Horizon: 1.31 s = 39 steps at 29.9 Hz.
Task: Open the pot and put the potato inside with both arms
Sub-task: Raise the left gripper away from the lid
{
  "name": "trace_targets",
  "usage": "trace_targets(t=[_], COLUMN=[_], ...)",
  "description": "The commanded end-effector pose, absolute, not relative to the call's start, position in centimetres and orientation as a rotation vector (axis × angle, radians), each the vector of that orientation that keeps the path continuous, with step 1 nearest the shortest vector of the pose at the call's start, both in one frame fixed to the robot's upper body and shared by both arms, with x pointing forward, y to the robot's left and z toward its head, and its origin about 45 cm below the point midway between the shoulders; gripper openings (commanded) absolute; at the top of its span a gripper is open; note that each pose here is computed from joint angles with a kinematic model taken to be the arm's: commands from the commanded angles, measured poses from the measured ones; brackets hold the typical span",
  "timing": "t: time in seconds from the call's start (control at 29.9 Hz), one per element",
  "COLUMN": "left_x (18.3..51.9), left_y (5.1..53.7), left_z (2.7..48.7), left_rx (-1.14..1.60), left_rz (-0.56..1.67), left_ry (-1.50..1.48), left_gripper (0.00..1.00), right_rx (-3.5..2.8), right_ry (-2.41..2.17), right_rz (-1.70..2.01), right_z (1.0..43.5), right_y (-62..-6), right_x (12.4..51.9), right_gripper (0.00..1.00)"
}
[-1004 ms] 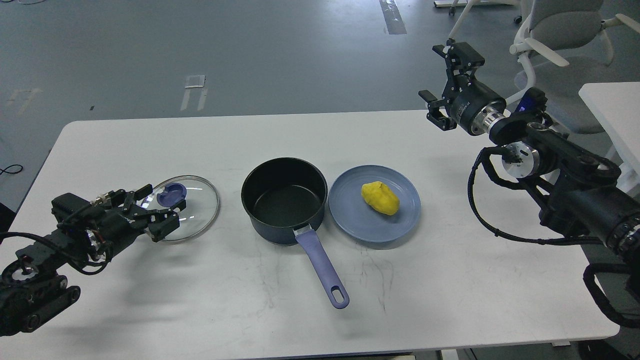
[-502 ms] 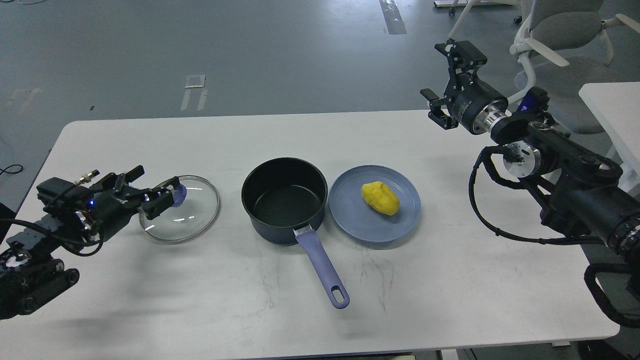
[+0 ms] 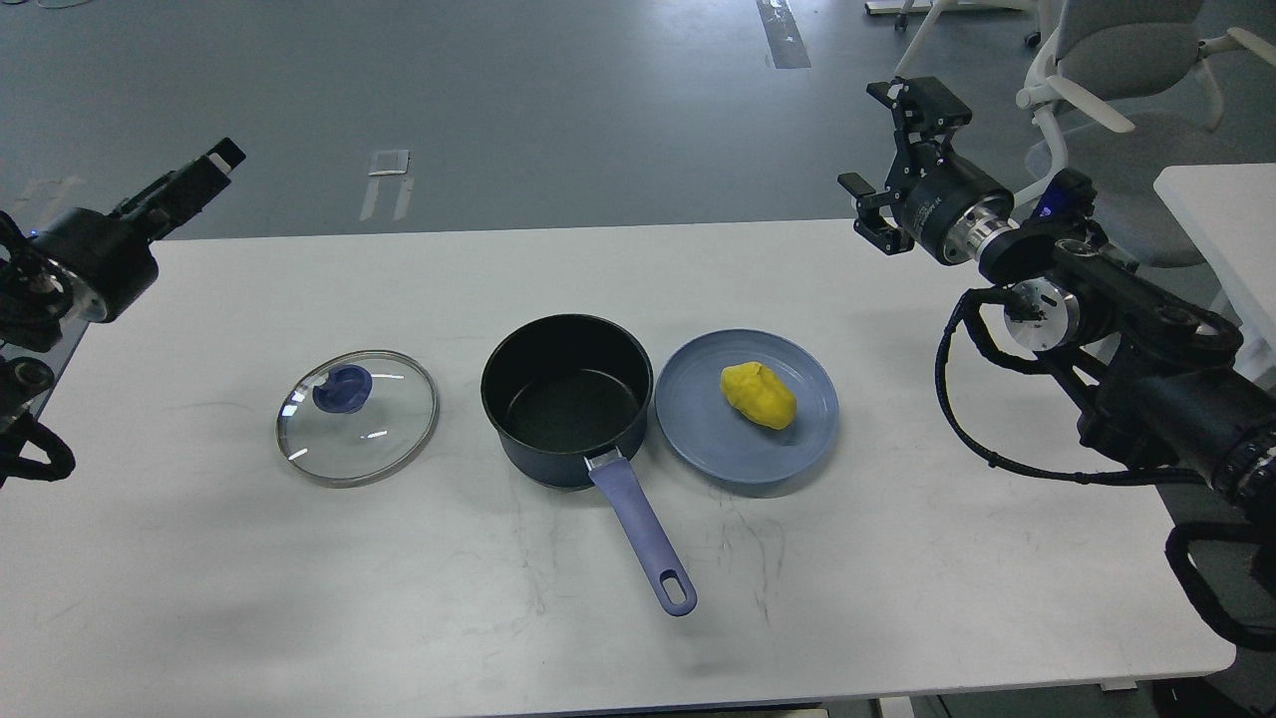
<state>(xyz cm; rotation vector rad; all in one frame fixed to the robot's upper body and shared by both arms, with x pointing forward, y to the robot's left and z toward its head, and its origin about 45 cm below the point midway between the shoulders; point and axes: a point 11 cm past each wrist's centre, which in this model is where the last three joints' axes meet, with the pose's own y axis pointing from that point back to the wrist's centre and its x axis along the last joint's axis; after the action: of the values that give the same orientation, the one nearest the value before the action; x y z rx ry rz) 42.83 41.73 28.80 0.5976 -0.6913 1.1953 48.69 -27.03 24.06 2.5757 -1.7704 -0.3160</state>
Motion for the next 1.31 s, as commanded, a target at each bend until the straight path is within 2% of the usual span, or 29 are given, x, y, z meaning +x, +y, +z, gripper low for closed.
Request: trace_targets(t=[0.0,0.07,0.17,0.37,0.54,0.77,1.0,1.27], left_x=[43.9,44.4,45.4,46.9,47.9,48.3,48.3,48.0], left_y=[41.9,41.8,41.0,37.9,35.0,31.2,28.5,28.6], left_z=[32.1,33.4,37.7,38.4,39.7,37.5,35.3,33.7], left_rx=[0.438,0.346,0.126,0.1,0.019,-0.222,-0.298,-0.273], left_rz=[1.22,1.203,1.161,1.084,1.043,0.985,0.946,0.953], left_ry=[-0.528,-0.434,-0.332,-0.04,-0.011,0.196,0.274,0.302], left_gripper=[0.98,0.98,0.98,0.98,0.98,0.98,0.98,0.98], right_rx=[2.582,2.593,2.62,2.634,2.627,2.642,2.62,2.389], right_ry=[-1.765,-1.759,-1.735,-1.719,-1.718,-1.679,-1.58,-1.148], right_rz=[-0.315,-0.313,-0.307,-0.281,-0.252,-0.207,-0.087,0.599], right_z=[24.2,24.4,24.8,25.4,25.9,26.8,27.6,29.6], right_y=[-26.9,-26.6,-25.9,-25.5,-26.1,-26.5,-27.1,-27.3], right_x=[48.7,48.7,48.7,48.8,48.9,48.3,47.6,46.1], right_gripper=[1.0,1.0,1.0,1.0,1.0,1.0,1.0,1.0])
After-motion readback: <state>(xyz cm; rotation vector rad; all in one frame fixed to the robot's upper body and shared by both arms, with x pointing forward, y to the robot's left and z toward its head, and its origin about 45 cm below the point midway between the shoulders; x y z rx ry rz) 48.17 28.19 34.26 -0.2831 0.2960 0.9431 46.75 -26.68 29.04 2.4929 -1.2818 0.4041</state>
